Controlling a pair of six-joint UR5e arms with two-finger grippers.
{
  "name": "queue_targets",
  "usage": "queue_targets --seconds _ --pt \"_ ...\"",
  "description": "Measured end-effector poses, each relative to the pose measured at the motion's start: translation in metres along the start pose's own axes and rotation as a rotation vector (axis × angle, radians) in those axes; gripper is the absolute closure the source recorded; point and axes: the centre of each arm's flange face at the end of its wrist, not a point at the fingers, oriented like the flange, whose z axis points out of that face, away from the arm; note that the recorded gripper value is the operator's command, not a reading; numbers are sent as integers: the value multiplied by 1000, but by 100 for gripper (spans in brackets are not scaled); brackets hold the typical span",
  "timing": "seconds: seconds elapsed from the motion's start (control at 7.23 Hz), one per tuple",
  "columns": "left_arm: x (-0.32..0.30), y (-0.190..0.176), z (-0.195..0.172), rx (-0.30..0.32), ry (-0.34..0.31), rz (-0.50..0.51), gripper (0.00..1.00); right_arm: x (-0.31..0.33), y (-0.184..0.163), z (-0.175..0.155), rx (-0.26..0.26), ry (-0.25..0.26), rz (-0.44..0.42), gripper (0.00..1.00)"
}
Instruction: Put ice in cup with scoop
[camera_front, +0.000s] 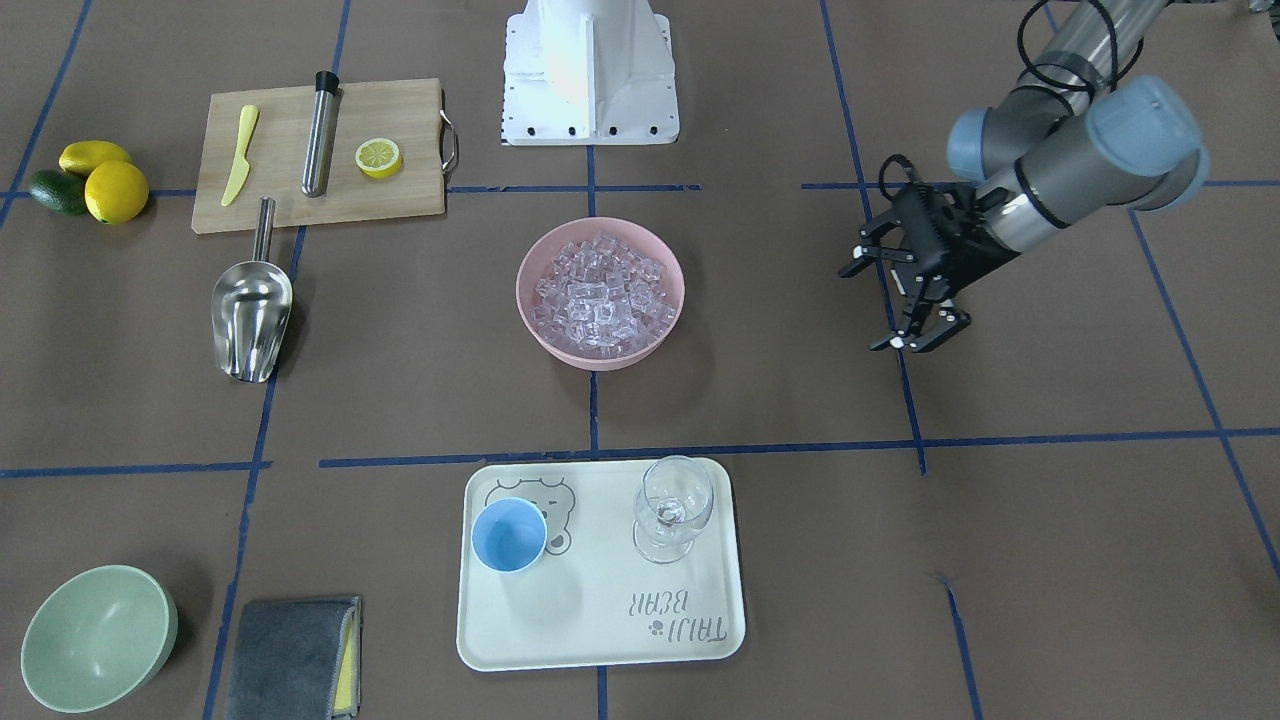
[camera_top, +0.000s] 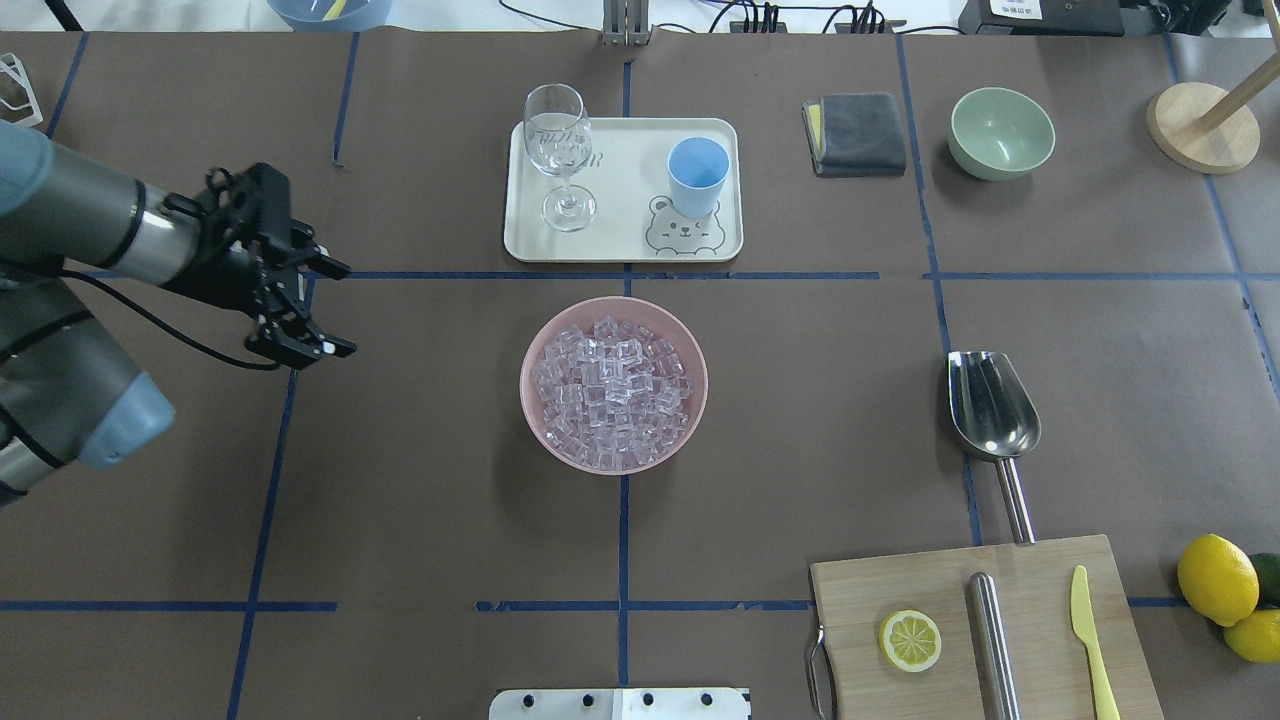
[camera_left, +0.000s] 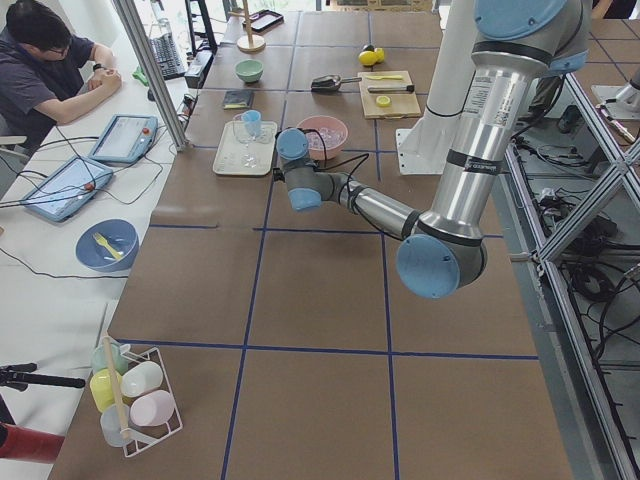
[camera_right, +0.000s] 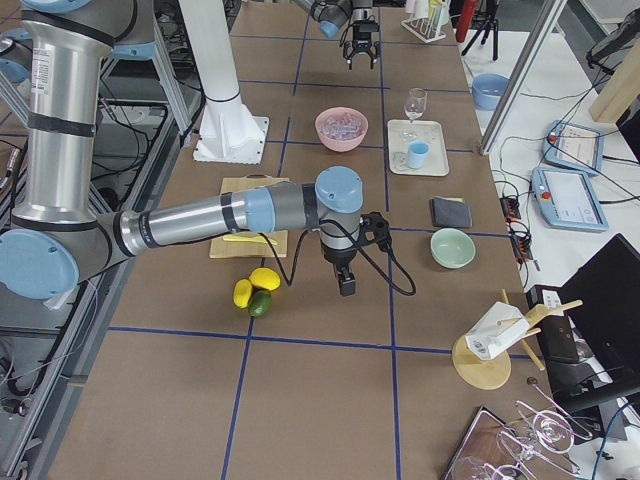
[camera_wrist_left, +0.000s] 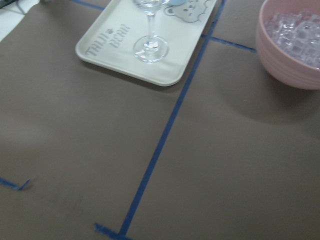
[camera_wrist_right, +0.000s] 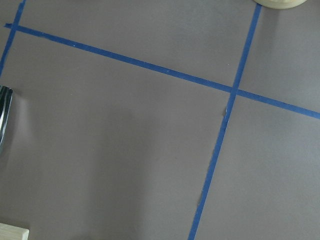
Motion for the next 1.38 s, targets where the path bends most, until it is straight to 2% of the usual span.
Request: queue_targets --seconds 0.14,0.42,0.69,0.83,1.11,1.38 --pt "18 -14 39 4 24 32 0 -5 -4 2 -4 -2 -14 0" --pt "40 -34 87 15 59 68 0 -14 -11 5 -8 -7 -20 0" --pt "60 -50 121 30 19 96 0 -40 -20 5 -9 -15 3 0" --pt "64 -51 134 44 -7 109 0 -57 -24 3 -7 -19 21 0" --pt "68 -45 148 70 -17 126 0 -101 -36 2 0 -30 68 0" --pt "68 -45 150 78 -17 129 0 -155 -52 21 41 -25 136 0"
